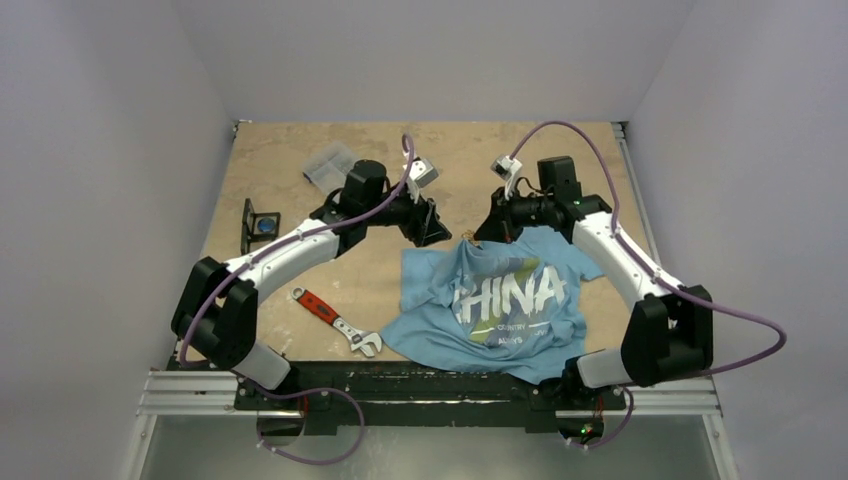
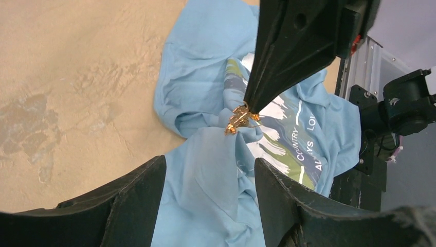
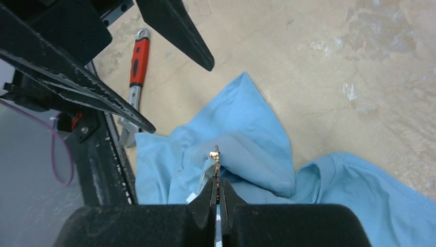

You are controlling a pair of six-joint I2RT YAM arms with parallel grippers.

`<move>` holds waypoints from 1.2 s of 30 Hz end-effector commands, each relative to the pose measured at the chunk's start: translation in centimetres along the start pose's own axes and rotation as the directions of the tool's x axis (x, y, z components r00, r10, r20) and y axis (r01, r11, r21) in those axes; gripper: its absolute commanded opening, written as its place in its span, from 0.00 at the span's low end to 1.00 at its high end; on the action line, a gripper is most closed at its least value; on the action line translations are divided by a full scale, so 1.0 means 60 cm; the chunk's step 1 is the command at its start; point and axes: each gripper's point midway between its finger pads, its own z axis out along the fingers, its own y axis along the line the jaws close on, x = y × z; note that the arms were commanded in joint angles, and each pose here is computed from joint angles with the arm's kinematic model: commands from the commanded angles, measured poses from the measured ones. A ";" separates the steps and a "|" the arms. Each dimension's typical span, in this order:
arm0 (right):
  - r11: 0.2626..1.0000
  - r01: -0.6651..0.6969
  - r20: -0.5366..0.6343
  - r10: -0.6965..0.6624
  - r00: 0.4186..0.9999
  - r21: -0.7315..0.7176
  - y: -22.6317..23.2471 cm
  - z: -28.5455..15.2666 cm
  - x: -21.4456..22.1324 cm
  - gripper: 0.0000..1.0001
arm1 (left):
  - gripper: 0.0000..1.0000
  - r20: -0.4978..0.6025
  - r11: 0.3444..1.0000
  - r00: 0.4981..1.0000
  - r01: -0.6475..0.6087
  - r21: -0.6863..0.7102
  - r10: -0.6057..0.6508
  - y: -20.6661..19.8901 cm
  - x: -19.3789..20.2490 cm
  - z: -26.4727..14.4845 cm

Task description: Remove the brooch from the garment

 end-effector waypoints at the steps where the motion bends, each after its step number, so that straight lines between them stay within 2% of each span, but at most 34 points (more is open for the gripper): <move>1: 0.980 0.166 0.160 -0.183 0.970 0.111 0.008 0.011 -0.059 0.00 | 0.63 0.034 0.999 0.999 0.010 -0.049 -0.009 0.013 -0.021 -0.021; 5: 0.952 0.238 0.230 -0.280 0.932 0.194 0.010 0.027 -0.070 0.00 | 0.63 0.038 0.994 0.997 0.067 -0.084 -0.064 0.031 -0.022 -0.029; 8: 0.941 0.237 0.266 -0.300 0.916 0.243 0.002 0.034 -0.070 0.00 | 0.63 0.046 0.990 0.995 0.092 -0.111 -0.087 0.043 -0.023 -0.036; 14: 0.937 0.258 0.278 -0.320 0.906 0.237 -0.005 0.061 -0.063 0.00 | 0.64 0.078 0.969 0.979 0.199 -0.145 -0.190 0.071 -0.027 -0.049; 19: 0.924 0.277 0.289 -0.350 0.891 0.265 -0.020 0.077 -0.063 0.00 | 0.66 0.085 0.969 0.983 0.178 -0.173 -0.165 0.078 -0.034 -0.065; 25: 0.894 0.368 0.285 -0.434 0.855 0.256 -0.025 0.101 -0.089 0.00 | 0.66 0.058 0.965 0.984 0.176 -0.195 -0.167 0.084 -0.023 -0.080; 33: 0.879 0.434 0.299 -0.476 0.827 0.198 -0.016 0.119 -0.122 0.00 | 0.66 0.071 0.962 0.983 0.180 -0.206 -0.169 0.085 -0.023 -0.091; 36: 0.874 0.469 0.300 -0.485 0.821 0.130 0.000 0.127 -0.128 0.00 | 0.66 0.067 0.961 0.983 0.180 -0.210 -0.169 0.087 -0.018 -0.095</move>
